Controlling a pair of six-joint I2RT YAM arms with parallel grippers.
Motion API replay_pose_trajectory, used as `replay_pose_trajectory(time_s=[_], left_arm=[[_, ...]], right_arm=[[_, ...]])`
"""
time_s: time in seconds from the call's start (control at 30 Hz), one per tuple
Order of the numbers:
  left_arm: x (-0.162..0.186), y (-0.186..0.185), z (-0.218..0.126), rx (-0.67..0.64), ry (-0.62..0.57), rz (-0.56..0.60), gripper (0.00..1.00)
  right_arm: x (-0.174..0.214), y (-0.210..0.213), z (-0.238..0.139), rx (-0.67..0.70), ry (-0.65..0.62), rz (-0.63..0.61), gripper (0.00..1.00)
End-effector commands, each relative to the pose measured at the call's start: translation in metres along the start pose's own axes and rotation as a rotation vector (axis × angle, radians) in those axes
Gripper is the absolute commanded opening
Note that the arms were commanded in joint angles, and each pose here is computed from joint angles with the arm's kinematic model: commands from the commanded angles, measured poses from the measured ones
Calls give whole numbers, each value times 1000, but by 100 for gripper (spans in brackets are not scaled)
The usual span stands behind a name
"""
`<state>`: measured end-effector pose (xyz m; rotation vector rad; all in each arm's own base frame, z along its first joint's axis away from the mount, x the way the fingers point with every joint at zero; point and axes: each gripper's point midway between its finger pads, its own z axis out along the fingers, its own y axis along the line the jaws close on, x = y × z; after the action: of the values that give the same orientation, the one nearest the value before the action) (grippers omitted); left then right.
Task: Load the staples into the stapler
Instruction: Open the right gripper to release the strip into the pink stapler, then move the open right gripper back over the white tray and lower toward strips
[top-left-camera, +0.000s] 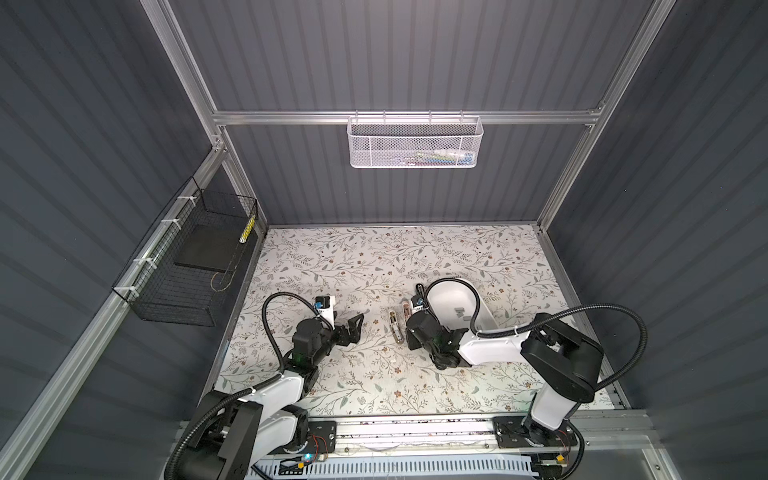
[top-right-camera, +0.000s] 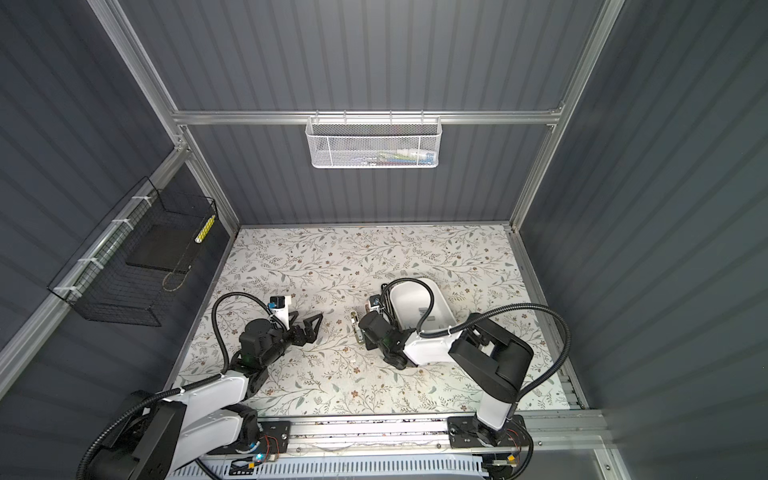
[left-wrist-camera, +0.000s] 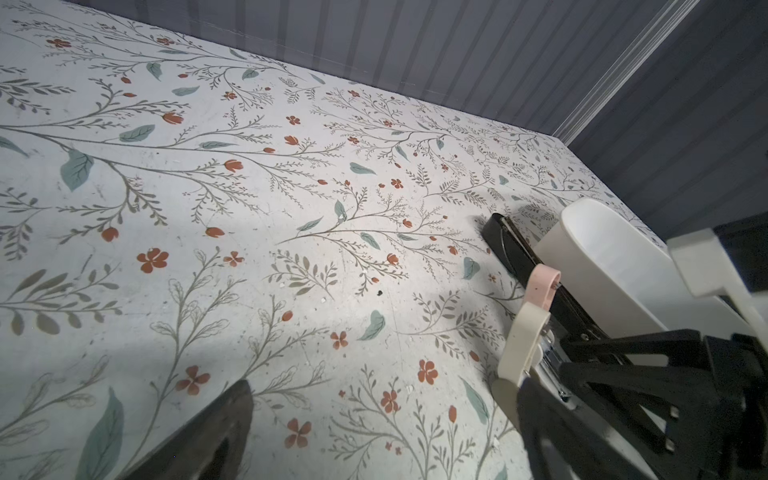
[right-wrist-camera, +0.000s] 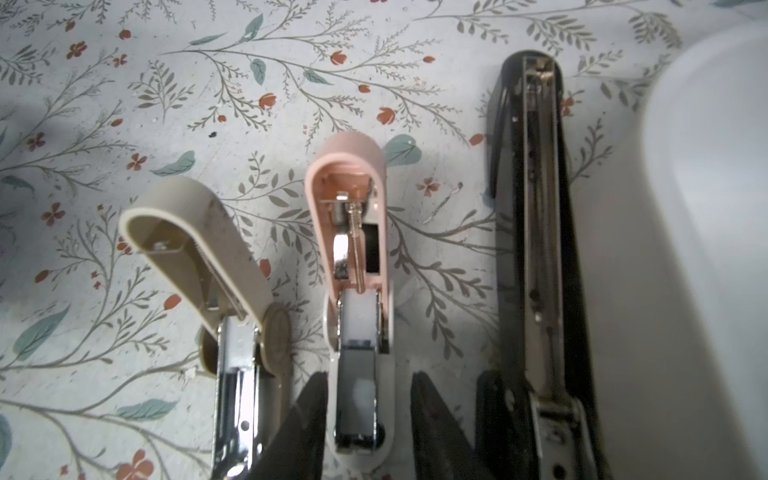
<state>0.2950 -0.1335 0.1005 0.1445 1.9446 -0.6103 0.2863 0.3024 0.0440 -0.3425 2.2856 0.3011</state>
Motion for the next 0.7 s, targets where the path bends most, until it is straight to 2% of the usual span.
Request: replay_pose_trajectory(time_s=[0.0, 0.33, 0.47, 0.67], left_arm=[[-9, -5, 3, 13, -13, 1, 99], [-10, -5, 2, 11, -16, 0, 99], [-12, 3, 0, -38, -28, -6, 99], [-16, 30, 3, -202, -22, -36, 99]], right_arm=[[-7, -1, -11, 0, -17, -4, 39], [-36, -6, -48, -18, -93, 38, 39], [-55, -33, -76, 89, -134, 57, 39], [-81, -103, -122, 304, -78, 119, 35]])
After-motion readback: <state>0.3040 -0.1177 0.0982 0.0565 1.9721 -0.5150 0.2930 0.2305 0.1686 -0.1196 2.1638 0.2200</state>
